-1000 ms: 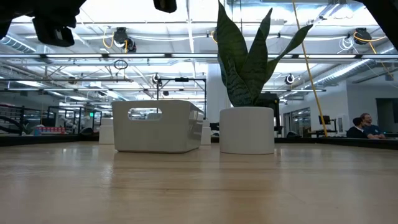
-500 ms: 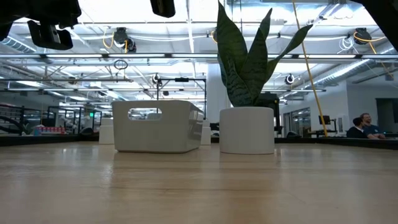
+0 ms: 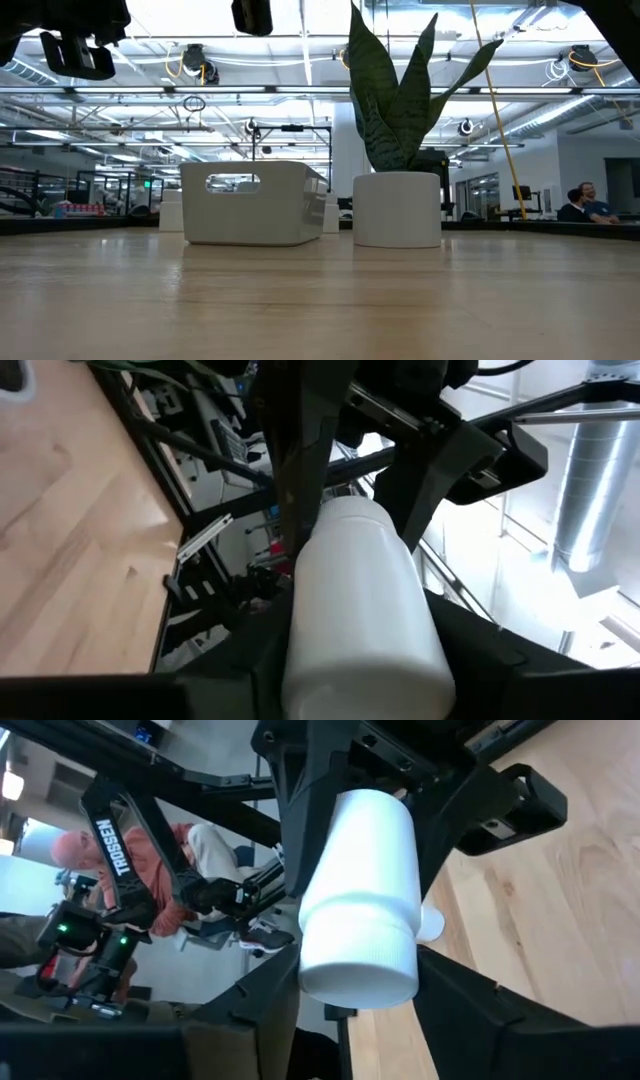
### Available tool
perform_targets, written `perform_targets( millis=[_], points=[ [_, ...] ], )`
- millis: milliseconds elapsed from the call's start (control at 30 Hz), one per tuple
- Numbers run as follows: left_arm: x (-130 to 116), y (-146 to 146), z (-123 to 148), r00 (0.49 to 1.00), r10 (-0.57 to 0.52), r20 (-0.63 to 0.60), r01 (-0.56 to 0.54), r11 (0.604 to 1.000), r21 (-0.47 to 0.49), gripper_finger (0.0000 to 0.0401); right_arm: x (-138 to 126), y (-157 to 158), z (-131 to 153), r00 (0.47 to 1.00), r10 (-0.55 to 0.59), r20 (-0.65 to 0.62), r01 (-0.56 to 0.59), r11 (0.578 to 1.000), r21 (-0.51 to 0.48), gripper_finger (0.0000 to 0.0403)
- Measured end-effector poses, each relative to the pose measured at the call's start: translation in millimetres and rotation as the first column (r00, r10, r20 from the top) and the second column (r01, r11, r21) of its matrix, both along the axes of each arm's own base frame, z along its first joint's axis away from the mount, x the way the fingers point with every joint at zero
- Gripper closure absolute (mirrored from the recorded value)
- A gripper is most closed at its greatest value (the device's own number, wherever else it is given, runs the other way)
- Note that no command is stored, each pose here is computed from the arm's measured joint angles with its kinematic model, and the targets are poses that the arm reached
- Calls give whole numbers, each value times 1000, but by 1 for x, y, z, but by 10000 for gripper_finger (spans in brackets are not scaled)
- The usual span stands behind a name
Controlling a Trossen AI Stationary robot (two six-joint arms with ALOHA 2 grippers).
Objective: Pick and place pill bottles into a basket
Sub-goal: Put the white pill bottle into the gray bin
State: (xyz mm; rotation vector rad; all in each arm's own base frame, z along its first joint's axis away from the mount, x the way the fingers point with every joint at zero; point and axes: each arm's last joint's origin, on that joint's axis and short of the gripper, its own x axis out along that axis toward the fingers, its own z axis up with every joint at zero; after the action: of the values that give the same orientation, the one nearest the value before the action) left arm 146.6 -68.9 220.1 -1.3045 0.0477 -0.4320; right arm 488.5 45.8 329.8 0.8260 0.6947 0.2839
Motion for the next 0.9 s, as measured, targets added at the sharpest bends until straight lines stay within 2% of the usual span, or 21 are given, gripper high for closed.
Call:
perform_targets(
  millis=[333, 500, 700, 900],
  points=[
    [-1, 0, 3, 999, -19, 29, 19, 1000, -3, 231, 0, -1, 5, 999, -3, 37, 2, 1000, 5, 234],
    [-3, 0, 9, 996, -12, 90, 15, 999, -29, 231, -4, -2, 17, 997, -14, 80, 14, 1000, 2, 219],
    [-6, 4, 22, 974, 59, 218, -45, 997, -69, 231, -18, -6, 49, 975, -98, 201, 113, 992, -63, 212],
    [-13, 11, 35, 914, 223, 338, -185, 973, -141, 231, -29, 0, 80, 895, -219, 388, 301, 940, -163, 216]
  ],
)
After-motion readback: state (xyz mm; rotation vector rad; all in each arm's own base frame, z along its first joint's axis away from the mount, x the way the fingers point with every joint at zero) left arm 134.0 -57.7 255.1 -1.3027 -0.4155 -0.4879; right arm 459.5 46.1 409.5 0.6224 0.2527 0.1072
